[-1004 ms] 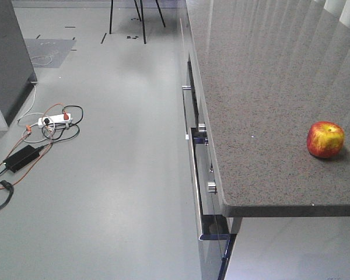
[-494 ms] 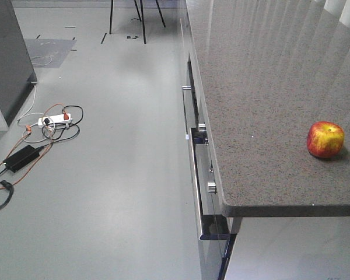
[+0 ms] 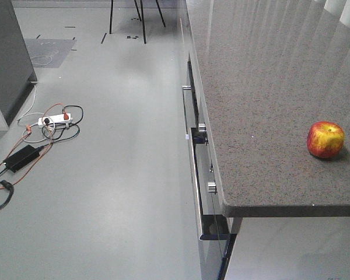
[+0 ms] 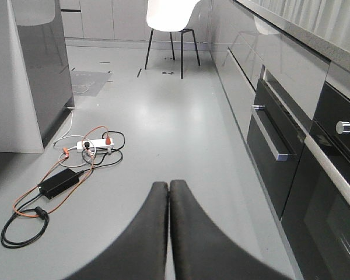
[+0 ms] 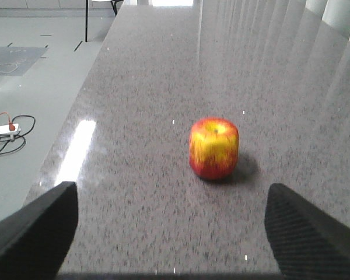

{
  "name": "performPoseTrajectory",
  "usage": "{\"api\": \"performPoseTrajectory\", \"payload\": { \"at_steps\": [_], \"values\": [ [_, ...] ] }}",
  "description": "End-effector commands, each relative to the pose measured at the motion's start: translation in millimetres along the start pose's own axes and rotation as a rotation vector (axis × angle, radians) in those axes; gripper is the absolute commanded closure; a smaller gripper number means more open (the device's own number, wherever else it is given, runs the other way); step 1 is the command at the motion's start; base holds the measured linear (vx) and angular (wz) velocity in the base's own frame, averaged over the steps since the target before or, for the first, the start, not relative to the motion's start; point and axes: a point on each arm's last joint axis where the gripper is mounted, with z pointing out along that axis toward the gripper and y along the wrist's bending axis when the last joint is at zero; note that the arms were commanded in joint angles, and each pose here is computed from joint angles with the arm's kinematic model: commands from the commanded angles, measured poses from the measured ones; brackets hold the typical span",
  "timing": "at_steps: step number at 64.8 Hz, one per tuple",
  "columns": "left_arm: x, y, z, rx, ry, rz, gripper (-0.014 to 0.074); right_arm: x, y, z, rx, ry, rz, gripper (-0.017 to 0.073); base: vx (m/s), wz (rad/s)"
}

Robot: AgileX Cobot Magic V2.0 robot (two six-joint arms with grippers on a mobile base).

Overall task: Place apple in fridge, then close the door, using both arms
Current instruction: 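Lower the open right gripper over the red-yellow apple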

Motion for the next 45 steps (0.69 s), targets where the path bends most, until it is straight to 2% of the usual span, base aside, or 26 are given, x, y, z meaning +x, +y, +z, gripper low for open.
{"api": "performPoseTrajectory", "payload": {
  "at_steps": [1,22,28,35,45],
  "values": [
    [0,-2.1,1,0.034,-0.064,-0.008,0.0599,-33,-1.1,4,0.015,-0.106,0.001,-0.0054,0.0,0.0],
    [0,-2.1,1,0.034,-0.064,-0.008,0.0599,-81,-1.9,61,0.008,0.001,0.004,-0.0046,0.0,0.0],
    [0,-2.1,1,0.034,-0.064,-0.008,0.0599,-87,-3.0,83,0.009,0.035,0.012,-0.0044,0.0,0.0],
    [0,-2.1,1,0.034,-0.064,-0.008,0.0599,-89,-4.4,109,0.012,0.081,0.052,-0.0041,0.0,0.0],
    [0,-2.1,1,0.034,-0.064,-0.008,0.0599,-89,-6.1,140,0.014,0.142,0.047,-0.0037,0.0,0.0]
  ]
}}
